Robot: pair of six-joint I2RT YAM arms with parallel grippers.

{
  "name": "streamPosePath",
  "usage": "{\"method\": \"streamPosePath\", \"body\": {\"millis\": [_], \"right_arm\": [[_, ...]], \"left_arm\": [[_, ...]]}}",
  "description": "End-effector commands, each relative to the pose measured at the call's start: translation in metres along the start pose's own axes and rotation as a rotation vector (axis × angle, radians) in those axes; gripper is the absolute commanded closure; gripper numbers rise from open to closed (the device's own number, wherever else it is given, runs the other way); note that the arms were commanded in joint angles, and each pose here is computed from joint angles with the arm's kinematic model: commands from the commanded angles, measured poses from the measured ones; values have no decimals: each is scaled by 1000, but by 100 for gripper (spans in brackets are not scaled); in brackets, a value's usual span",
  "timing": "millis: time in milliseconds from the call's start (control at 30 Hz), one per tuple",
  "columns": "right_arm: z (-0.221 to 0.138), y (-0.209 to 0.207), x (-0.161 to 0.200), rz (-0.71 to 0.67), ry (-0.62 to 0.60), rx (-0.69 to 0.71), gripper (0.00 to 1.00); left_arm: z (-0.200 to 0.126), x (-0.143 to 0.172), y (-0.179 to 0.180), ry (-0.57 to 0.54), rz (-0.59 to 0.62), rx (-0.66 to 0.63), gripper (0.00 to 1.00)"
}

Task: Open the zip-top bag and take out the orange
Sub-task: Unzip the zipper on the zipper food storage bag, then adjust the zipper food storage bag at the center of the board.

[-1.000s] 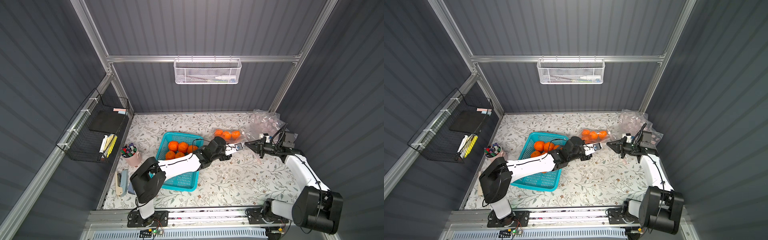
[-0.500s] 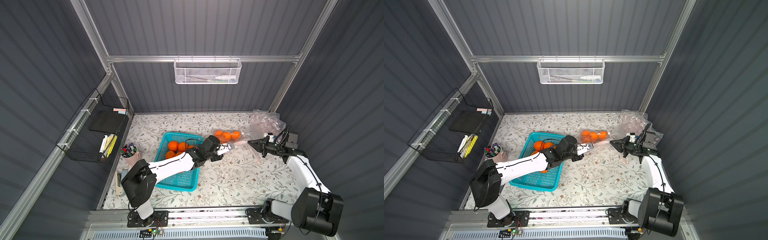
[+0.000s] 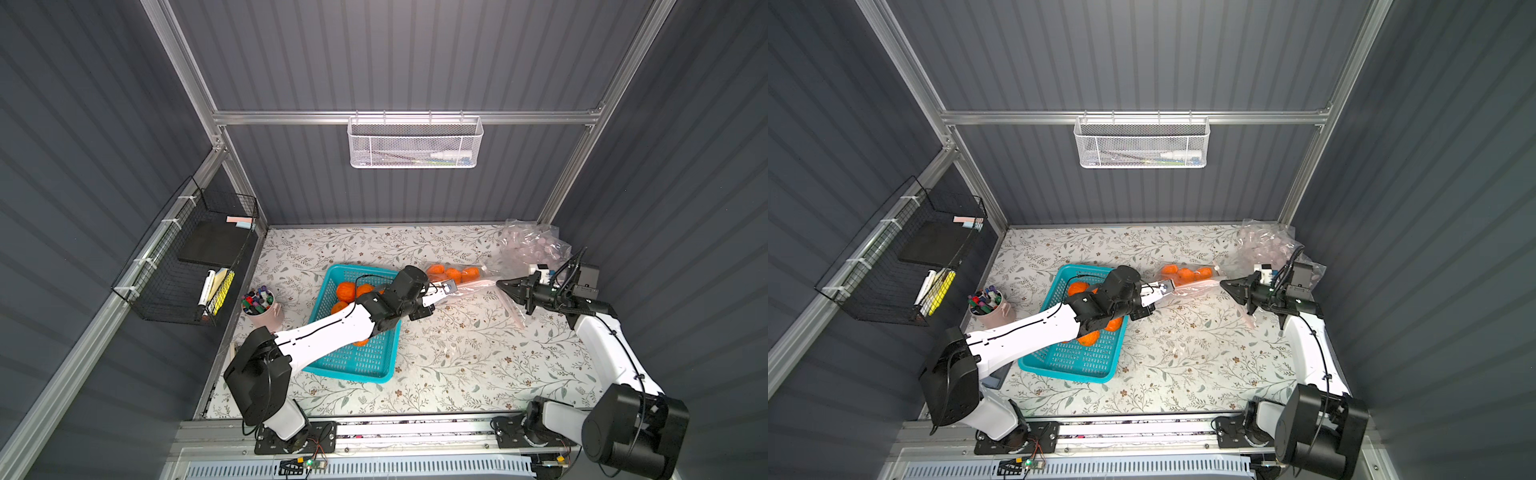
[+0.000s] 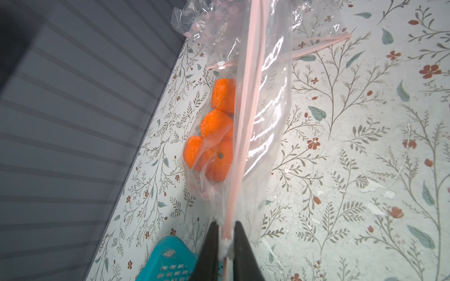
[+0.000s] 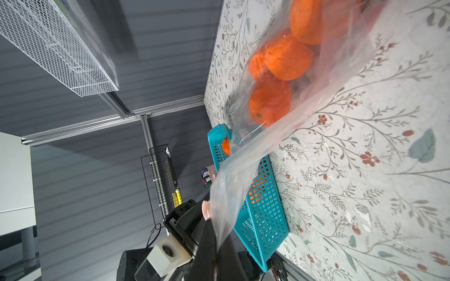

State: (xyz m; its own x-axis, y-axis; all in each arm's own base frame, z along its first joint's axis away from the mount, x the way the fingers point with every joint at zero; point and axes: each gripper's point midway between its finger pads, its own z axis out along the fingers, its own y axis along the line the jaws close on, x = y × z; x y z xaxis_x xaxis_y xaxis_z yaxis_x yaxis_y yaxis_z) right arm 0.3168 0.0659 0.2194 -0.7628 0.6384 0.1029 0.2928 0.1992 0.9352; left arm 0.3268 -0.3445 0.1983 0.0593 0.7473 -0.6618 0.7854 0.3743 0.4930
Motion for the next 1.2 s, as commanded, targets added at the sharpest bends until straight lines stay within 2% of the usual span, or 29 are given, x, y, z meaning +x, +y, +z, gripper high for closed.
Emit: {"method": "streamPosePath", "body": {"millis": [0, 233, 400, 433, 500, 567, 633, 800, 900, 1000, 1067, 1167], "right_arm": [[-8, 0, -20, -23, -94, 15, 100], [-8, -2, -19, -20, -90, 16, 100], [-8, -7, -11, -9, -80, 20, 100], [-9, -8, -8, -9, -78, 23, 92], [-12, -15, 0, -19, -70, 62, 66], [-19, -24, 10, -46, -66, 142, 54], [-30, -24, 16, -119, -87, 224, 50], [-50, -4, 3, -340, -222, 379, 48], [-26, 13, -3, -478, -221, 416, 46], [13, 16, -6, -576, -92, 523, 51], [32, 12, -15, -588, -31, 599, 54], [66, -3, -34, -633, 59, 689, 48]], "left_arm": [[-12, 37, 7, 130, -14, -19, 92], [-12, 42, 3, 141, -24, -5, 92], [-14, 35, 2, 109, -19, 7, 94], [-16, 34, 1, 102, -8, 17, 94], [-19, 37, -5, 104, 11, 41, 94], [-23, 38, -4, 106, 52, 40, 94], [-30, 45, -20, 135, 65, 122, 93], [-42, 56, -55, 115, 126, 195, 92], [-39, 52, -85, 102, 186, 269, 92], [-32, 51, -110, 113, 239, 339, 92], [-28, 52, -115, 123, 249, 349, 92], [-28, 51, -114, 118, 252, 341, 92]]}}
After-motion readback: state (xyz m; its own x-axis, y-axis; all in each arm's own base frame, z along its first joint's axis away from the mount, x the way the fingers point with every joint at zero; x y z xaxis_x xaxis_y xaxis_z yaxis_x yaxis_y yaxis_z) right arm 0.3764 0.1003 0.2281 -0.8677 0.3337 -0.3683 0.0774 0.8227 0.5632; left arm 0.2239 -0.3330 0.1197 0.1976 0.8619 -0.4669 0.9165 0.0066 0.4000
